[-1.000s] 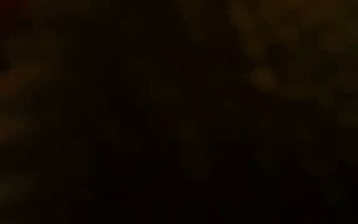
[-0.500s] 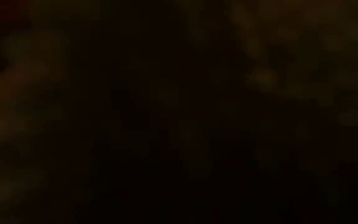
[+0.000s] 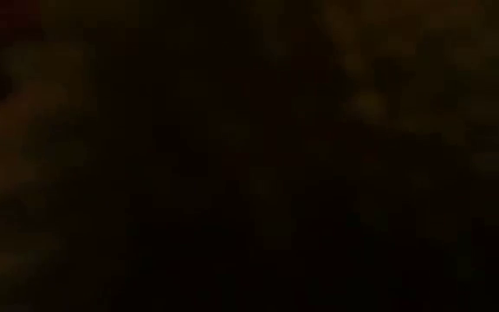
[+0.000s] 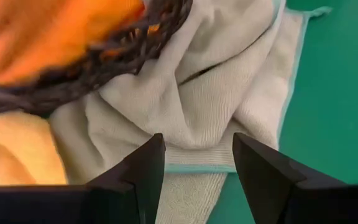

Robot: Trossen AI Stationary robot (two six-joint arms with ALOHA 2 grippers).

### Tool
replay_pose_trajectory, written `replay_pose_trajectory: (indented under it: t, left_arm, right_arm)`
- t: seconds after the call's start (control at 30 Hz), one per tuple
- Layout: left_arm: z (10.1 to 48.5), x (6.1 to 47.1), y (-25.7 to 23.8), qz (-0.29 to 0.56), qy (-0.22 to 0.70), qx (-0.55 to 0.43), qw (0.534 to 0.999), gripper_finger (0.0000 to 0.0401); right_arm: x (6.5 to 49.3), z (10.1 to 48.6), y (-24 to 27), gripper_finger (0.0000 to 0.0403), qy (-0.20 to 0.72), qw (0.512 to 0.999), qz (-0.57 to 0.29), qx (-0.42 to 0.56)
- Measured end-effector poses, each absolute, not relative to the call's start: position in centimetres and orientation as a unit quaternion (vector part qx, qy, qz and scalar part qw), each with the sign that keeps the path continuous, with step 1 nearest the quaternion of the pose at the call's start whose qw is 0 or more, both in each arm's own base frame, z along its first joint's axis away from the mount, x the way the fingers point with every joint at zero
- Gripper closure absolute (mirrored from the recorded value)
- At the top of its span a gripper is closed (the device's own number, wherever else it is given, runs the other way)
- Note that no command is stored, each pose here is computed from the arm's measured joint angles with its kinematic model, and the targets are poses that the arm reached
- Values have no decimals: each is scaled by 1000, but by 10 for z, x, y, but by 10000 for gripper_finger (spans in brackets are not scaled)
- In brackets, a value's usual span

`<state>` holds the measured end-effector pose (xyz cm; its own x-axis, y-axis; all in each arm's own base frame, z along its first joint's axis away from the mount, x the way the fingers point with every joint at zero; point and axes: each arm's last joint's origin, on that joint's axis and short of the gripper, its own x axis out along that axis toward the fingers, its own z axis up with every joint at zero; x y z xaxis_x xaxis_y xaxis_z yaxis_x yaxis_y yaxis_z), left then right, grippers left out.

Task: Sort microfiber towel by color & place in baskets
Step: Put the green towel into the gold wire basket

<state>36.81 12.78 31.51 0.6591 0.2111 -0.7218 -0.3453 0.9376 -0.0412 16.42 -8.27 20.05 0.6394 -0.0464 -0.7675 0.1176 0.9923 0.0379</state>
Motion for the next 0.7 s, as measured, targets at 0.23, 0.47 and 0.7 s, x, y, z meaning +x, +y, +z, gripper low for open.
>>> replay_pose_trajectory:
  t: [0.23,0.47,0.7]
  left_arm:
    - [315,373,113,136,385,-80,909,284]
    - [315,375,105,126,386,-75,911,284]
    - [315,375,105,126,385,-75,911,284]
  right_arm:
    - [165,185,-83,214,392,918,-55,41]
    - [165,170,-84,214,408,908,-77,64]
    - [176,149,-90,214,440,892,-72,79]
